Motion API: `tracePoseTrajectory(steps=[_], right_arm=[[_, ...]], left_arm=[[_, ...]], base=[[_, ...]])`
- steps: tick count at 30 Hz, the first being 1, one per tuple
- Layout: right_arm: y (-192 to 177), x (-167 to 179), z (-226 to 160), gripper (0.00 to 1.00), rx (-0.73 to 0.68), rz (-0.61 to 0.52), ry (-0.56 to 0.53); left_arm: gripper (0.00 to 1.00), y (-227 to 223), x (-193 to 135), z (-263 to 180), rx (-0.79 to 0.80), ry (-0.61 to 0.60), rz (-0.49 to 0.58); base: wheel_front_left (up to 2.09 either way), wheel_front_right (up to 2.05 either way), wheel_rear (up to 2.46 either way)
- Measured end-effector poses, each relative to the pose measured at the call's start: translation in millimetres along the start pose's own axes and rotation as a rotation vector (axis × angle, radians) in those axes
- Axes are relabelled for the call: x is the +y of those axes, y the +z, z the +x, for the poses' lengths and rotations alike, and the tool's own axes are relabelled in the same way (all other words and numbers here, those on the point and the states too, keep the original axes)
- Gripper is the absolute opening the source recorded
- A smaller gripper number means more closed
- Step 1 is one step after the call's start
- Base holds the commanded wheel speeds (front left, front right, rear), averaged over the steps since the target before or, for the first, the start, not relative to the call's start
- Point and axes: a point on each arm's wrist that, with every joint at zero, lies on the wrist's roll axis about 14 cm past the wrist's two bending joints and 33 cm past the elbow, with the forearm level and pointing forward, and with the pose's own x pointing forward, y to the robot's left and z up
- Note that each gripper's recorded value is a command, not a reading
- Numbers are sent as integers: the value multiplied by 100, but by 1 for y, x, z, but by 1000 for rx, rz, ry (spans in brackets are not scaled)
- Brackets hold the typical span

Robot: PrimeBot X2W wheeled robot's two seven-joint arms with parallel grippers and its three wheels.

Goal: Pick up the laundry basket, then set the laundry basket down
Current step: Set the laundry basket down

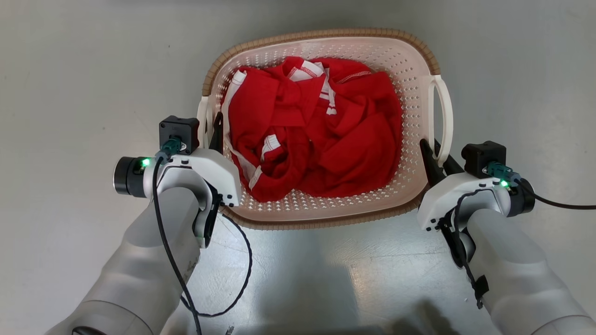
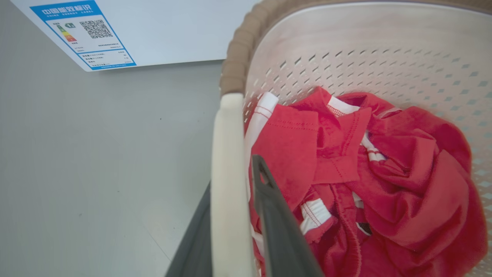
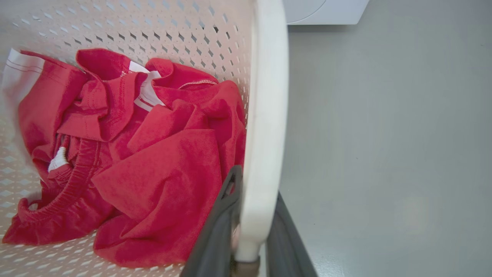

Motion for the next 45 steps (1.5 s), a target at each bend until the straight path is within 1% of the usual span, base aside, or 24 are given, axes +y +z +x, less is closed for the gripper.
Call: tracePoseTrajectory(steps=[6, 12, 24, 31, 42, 45], right_arm=[[-2, -1, 6, 0, -2, 1, 2], [0, -1, 17, 0, -10, -17, 10], [-6, -5, 37, 0, -9, -16, 15], [-14, -11, 42, 0, 4, -8, 5], [-23, -13, 48, 0, 19, 2, 8], [-24, -13, 49, 0, 22, 11, 7]], left_arm=[[0, 1, 4, 6, -6, 6, 16], [0, 5, 13, 13, -20, 23, 2], [0, -4, 26, 30, -10, 38, 9], [0, -7, 26, 40, -6, 20, 40], [0, -15, 30, 50, 8, 9, 62], [1, -16, 32, 51, 8, 13, 58]], base=[[0, 0, 0], [0, 0, 0], [0, 0, 0], [0, 0, 0], [0, 0, 0], [0, 0, 0]])
